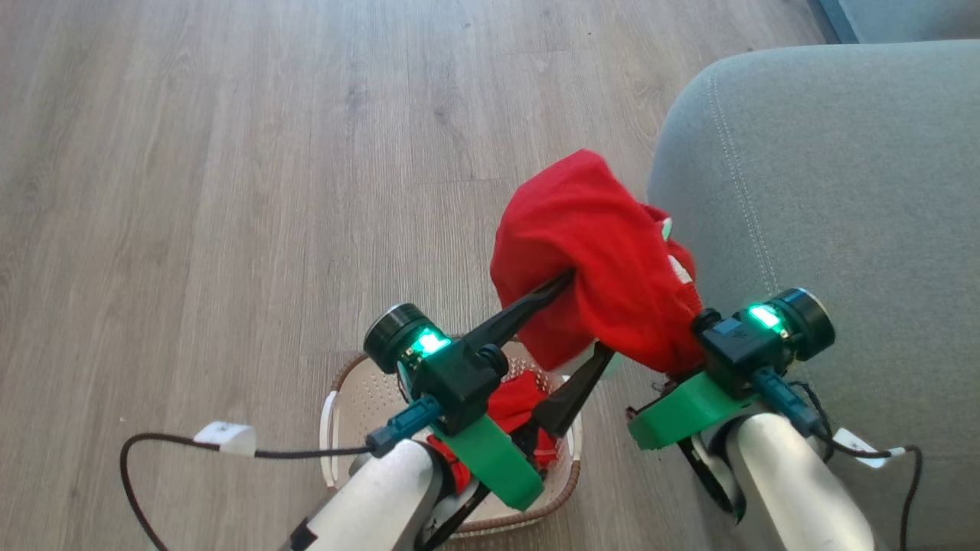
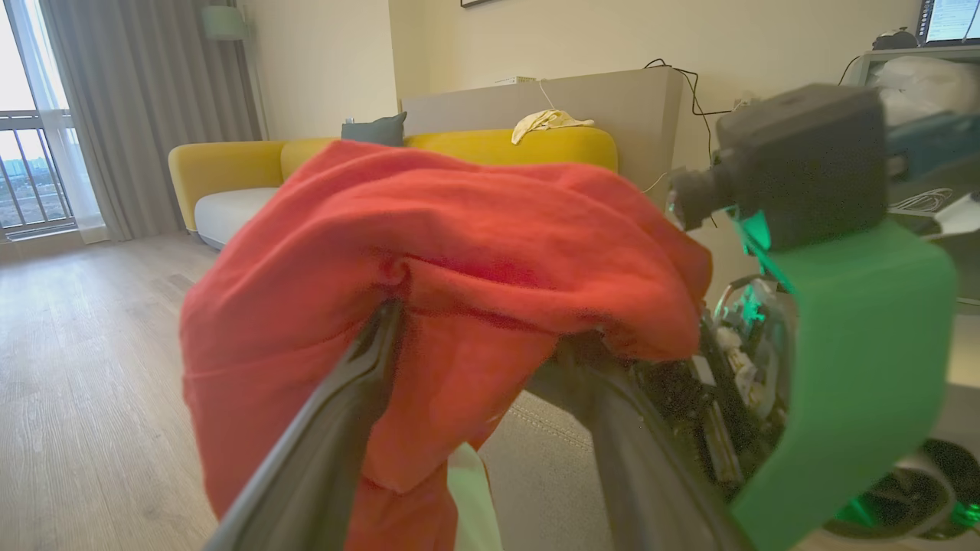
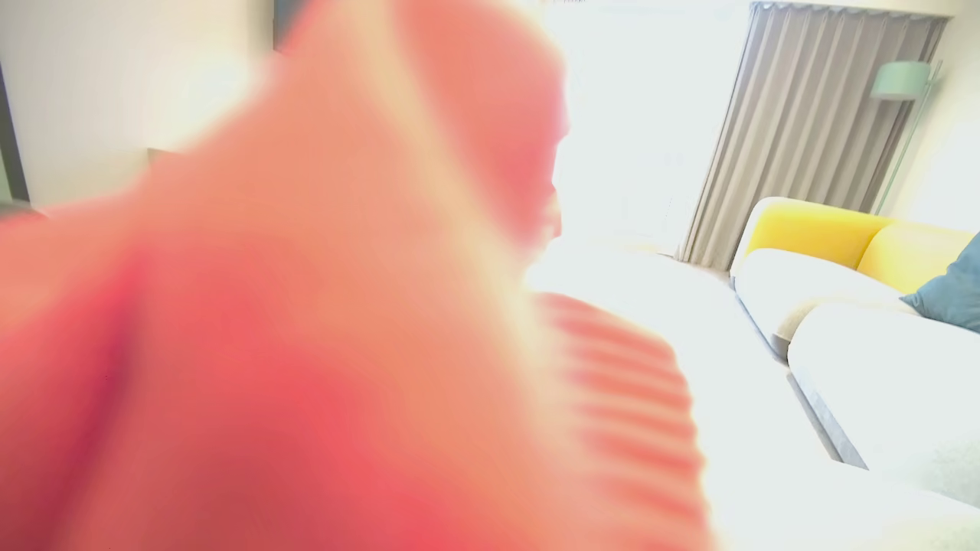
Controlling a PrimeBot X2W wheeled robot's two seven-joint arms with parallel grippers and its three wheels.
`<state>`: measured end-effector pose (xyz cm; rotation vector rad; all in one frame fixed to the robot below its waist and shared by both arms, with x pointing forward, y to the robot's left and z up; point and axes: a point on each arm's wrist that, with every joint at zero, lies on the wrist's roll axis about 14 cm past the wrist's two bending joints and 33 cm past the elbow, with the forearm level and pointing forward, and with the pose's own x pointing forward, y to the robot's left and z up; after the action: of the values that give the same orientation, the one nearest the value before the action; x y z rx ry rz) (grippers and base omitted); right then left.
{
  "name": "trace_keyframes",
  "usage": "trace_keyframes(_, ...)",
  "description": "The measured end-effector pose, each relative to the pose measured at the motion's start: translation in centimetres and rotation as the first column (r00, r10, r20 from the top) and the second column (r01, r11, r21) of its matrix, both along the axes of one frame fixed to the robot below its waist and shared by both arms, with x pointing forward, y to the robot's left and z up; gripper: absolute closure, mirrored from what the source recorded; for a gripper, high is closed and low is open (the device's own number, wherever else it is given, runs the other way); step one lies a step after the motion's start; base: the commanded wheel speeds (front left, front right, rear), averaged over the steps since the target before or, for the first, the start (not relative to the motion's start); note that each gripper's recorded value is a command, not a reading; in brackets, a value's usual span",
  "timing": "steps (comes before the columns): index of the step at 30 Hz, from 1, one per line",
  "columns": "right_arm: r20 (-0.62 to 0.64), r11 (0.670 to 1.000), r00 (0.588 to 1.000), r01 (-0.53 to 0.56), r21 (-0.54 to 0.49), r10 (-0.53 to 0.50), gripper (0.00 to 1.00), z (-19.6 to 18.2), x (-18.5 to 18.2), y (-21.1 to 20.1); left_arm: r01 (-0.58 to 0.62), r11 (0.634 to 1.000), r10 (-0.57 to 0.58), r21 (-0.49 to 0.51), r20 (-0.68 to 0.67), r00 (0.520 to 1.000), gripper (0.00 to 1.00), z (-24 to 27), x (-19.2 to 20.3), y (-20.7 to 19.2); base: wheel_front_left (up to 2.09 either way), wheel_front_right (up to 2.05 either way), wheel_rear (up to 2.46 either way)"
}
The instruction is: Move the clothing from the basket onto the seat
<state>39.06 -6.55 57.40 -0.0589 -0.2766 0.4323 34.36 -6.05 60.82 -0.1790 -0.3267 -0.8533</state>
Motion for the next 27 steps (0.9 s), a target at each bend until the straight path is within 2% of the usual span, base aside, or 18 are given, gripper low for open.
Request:
trace_keyframes(13,0.036,0.994,0.994,0.099,0.037,-0.101,1.00,1.5,0.2,-3.3,-0.040,0.998,0.041,0.054,-0.017,0.999,0.00,-1.7,0.3,0.7,0.00,0.00,0.00)
trace_keyframes(27,0.086,0.966,0.963,0.253,0.052,-0.256,1.00,3.1,0.9,-8.5,-0.098,0.988,0.106,0.119,-0.064,0.992,0.00,-4.5,1.2,2.1,0.00,0.00,0.00)
